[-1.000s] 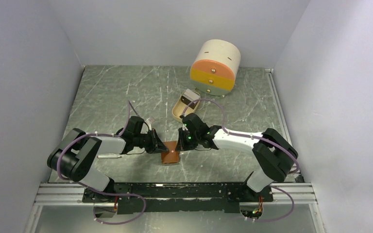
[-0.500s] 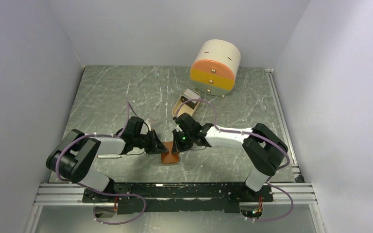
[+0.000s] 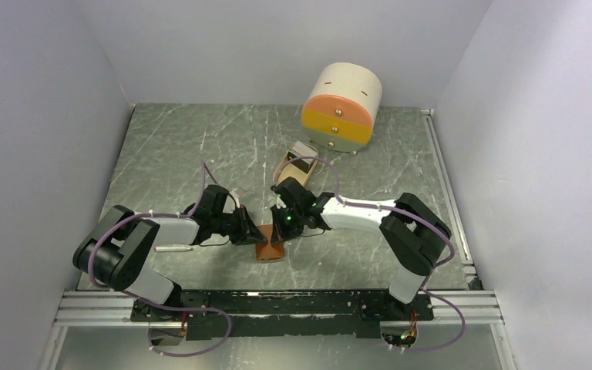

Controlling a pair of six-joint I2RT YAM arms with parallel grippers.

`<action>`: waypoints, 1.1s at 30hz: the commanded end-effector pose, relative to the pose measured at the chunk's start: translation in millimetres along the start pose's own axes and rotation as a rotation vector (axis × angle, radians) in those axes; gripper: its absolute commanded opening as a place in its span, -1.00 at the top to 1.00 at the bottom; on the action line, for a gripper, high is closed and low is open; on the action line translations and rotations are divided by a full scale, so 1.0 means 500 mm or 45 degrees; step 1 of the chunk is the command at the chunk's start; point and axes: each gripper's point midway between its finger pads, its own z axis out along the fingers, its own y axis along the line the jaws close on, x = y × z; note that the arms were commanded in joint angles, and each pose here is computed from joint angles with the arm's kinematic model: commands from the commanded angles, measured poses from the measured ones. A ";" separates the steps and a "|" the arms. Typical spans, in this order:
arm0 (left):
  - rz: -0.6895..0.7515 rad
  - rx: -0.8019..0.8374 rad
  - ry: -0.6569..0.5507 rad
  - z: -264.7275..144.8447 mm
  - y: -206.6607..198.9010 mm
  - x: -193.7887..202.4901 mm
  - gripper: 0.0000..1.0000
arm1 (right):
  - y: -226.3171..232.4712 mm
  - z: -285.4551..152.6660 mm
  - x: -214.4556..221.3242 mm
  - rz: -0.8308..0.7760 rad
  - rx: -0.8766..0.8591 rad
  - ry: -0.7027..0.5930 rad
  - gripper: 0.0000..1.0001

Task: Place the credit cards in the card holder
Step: Close the card holder at the center of the board.

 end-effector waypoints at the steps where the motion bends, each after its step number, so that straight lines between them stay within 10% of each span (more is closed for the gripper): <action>1: -0.014 -0.105 0.023 0.005 0.042 0.018 0.80 | -0.024 0.019 0.014 -0.013 0.074 0.052 1.00; 22: -0.009 -0.080 0.044 0.009 0.042 0.024 0.76 | -0.044 -0.083 -0.011 -0.026 0.211 -0.123 0.36; 30: -0.007 -0.072 0.046 0.006 0.033 0.021 0.76 | -0.015 -0.056 -0.017 -0.160 0.207 -0.180 0.47; 33: -0.025 -0.045 0.067 0.010 0.028 0.026 0.75 | -0.026 -0.046 -0.026 -0.147 0.229 -0.235 0.81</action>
